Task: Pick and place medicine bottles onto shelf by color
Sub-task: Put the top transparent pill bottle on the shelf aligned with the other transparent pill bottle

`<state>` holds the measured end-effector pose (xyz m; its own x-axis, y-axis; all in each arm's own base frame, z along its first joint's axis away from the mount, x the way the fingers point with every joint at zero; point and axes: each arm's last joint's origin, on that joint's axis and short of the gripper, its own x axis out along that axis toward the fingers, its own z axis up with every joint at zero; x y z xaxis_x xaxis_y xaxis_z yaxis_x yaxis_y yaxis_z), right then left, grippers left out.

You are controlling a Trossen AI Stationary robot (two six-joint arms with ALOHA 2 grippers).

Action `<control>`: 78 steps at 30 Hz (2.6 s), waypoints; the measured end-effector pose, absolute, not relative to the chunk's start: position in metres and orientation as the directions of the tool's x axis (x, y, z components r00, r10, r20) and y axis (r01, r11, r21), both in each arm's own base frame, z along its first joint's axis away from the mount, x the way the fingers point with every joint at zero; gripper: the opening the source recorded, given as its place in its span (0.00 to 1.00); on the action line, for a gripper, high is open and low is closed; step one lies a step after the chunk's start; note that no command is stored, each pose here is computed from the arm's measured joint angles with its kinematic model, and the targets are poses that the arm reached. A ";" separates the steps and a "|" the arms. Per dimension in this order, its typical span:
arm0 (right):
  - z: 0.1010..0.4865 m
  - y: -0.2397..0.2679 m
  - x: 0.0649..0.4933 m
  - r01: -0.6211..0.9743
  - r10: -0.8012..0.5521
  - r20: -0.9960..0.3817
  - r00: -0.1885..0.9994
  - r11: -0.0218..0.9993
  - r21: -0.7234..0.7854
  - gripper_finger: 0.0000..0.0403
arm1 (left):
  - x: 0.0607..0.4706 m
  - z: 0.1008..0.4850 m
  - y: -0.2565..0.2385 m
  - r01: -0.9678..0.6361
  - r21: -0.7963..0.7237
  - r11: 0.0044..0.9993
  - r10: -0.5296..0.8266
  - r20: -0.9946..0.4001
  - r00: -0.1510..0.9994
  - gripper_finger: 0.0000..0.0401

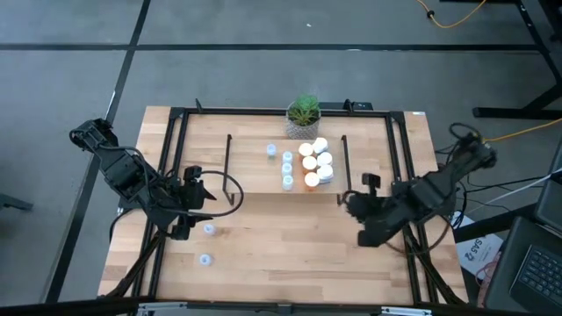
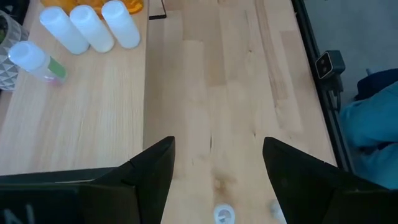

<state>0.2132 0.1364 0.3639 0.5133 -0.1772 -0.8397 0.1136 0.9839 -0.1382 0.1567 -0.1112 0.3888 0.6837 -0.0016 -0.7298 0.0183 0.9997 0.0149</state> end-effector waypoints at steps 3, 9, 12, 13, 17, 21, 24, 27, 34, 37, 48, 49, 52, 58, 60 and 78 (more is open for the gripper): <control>0.343 0.129 0.192 0.089 -0.054 -0.802 0.595 0.996 -0.001 0.10 | 0.157 0.389 -0.111 0.010 0.007 1.000 -0.002 -0.731 0.682 0.59; 0.302 0.122 0.168 -0.036 0.206 -0.682 0.702 0.966 0.255 0.10 | 0.155 0.387 -0.112 -0.035 -0.083 0.996 -0.040 -0.756 0.654 0.59; 0.285 0.120 0.165 -0.065 0.254 -0.624 0.739 0.949 0.309 0.10 | 0.153 0.378 -0.112 -0.125 -0.161 0.979 -0.057 -0.804 0.592 0.59; 0.279 0.120 0.164 -0.067 0.256 -0.619 0.742 0.948 0.312 0.10 | 0.153 0.372 -0.113 -0.155 -0.174 0.972 -0.057 -0.824 0.564 0.59; 0.261 0.121 0.166 -0.102 0.272 -0.588 0.762 0.947 0.306 0.10 | 0.155 0.340 -0.119 -0.232 -0.200 0.952 -0.077 -0.889 0.451 0.59; 0.250 0.122 0.168 -0.124 0.276 -0.577 0.769 0.949 0.290 0.10 | 0.153 0.304 -0.126 -0.270 -0.189 0.944 -0.072 -0.918 0.390 0.59; 0.249 0.123 0.168 -0.132 0.283 -0.561 0.778 0.947 0.294 0.10 | 0.149 0.280 -0.131 -0.258 -0.166 0.952 -0.071 -0.937 0.342 0.59; 0.250 0.123 0.169 -0.135 0.287 -0.553 0.782 0.945 0.299 0.10 | 0.145 0.263 -0.133 -0.243 -0.143 0.959 -0.070 -0.956 0.285 0.59; 0.253 0.124 0.171 -0.136 0.287 -0.521 0.804 0.942 0.308 0.10 | 0.139 0.242 -0.128 -0.175 -0.061 0.983 -0.017 -0.970 0.241 0.59; 0.253 0.123 0.171 -0.112 0.253 -0.516 0.818 0.951 0.289 0.10 | 0.138 0.230 -0.126 -0.175 -0.038 0.984 0.005 -0.971 0.238 0.59; 0.253 0.122 0.171 -0.099 0.220 -0.511 0.831 0.962 0.253 0.10 | 0.141 0.199 -0.127 -0.186 -0.080 0.979 -0.013 -0.942 0.335 0.59; 0.253 0.122 0.171 -0.099 0.220 -0.511 0.831 0.962 0.253 0.10 | 0.141 0.197 -0.126 -0.187 -0.074 0.979 -0.008 -0.943 0.331 0.59; 0.253 0.122 0.171 -0.098 0.220 -0.511 0.831 0.962 0.254 0.10 | 0.143 0.190 -0.125 -0.199 -0.047 0.979 0.017 -0.951 0.309 0.59; 0.253 0.122 0.171 -0.098 0.219 -0.511 0.831 0.962 0.254 0.10 | 0.150 0.184 -0.130 -0.203 -0.056 0.978 0.011 -0.949 0.316 0.59; 0.253 0.122 0.171 -0.098 0.219 -0.511 0.831 0.962 0.254 0.10 | 0.152 0.181 -0.131 -0.197 -0.044 0.979 0.020 -0.951 0.310 0.59; 0.253 0.122 0.171 -0.097 0.218 -0.510 0.832 0.963 0.252 0.10 | 0.169 0.166 -0.132 -0.229 -0.036 0.973 0.026 -0.965 0.262 0.48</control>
<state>0.1714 0.1218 0.2532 0.8319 0.2176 -0.5105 -0.0971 0.9628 0.2522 0.1690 -0.1322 0.1660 0.2617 0.0259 -0.9648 -0.2286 0.9729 -0.0359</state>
